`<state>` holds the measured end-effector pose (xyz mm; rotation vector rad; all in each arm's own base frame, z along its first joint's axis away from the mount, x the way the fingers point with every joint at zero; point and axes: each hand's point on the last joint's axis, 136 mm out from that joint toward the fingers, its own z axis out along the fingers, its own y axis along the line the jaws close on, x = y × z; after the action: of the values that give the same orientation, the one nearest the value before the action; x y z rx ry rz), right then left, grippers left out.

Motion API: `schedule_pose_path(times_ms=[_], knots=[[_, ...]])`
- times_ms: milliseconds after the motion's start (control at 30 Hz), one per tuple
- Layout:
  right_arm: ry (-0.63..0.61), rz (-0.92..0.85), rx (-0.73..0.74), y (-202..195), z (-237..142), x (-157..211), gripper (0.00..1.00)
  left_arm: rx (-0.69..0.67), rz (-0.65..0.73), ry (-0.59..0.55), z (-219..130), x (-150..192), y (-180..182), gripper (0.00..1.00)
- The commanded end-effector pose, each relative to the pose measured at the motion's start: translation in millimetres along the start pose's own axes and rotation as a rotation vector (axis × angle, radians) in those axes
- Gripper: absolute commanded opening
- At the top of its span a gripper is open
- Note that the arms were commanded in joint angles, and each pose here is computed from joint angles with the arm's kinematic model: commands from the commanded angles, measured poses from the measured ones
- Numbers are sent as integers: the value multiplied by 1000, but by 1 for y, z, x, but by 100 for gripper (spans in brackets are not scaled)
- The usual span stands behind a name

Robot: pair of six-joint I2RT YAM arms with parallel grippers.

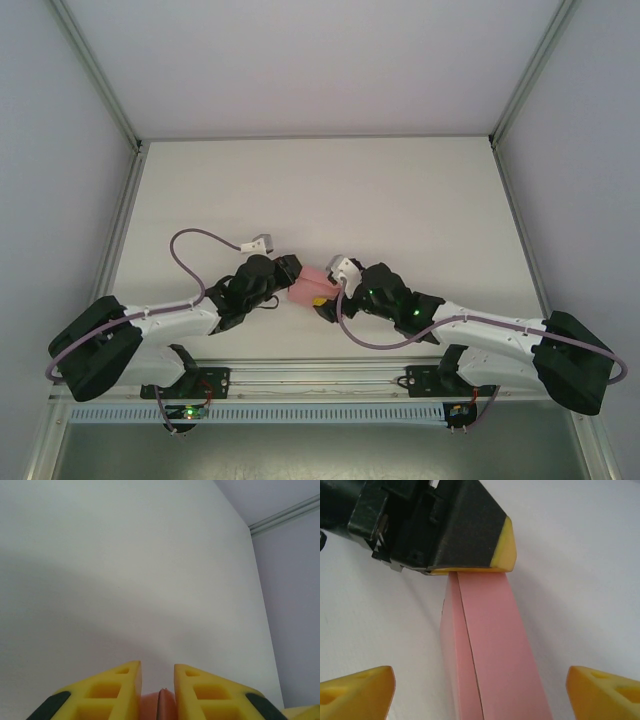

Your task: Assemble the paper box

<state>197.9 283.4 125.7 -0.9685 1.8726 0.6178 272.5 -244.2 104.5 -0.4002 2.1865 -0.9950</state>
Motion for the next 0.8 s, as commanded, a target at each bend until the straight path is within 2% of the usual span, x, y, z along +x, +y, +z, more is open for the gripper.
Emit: schedule_pose_path(times_ms=[0, 133, 300, 467, 600, 767], knots=[[-87, 79, 99, -17, -8, -30, 98, -222, 68, 137, -9, 44, 66, 23], [-152, 258, 232, -42, -28, -42, 98, -234, 104, 112, -12, 43, 63, 23], [-162, 463, 365, -64, -55, -26, 98, -245, 127, 91, -14, 43, 64, 24], [-49, 517, 416, -67, -58, 17, 94, -237, 148, 87, -14, 44, 61, 24], [-33, 593, 510, -81, -65, 35, 87, -230, 161, 88, -14, 46, 59, 24], [58, 637, 470, -73, -57, 55, 84, -234, 162, 79, -17, 46, 62, 24]])
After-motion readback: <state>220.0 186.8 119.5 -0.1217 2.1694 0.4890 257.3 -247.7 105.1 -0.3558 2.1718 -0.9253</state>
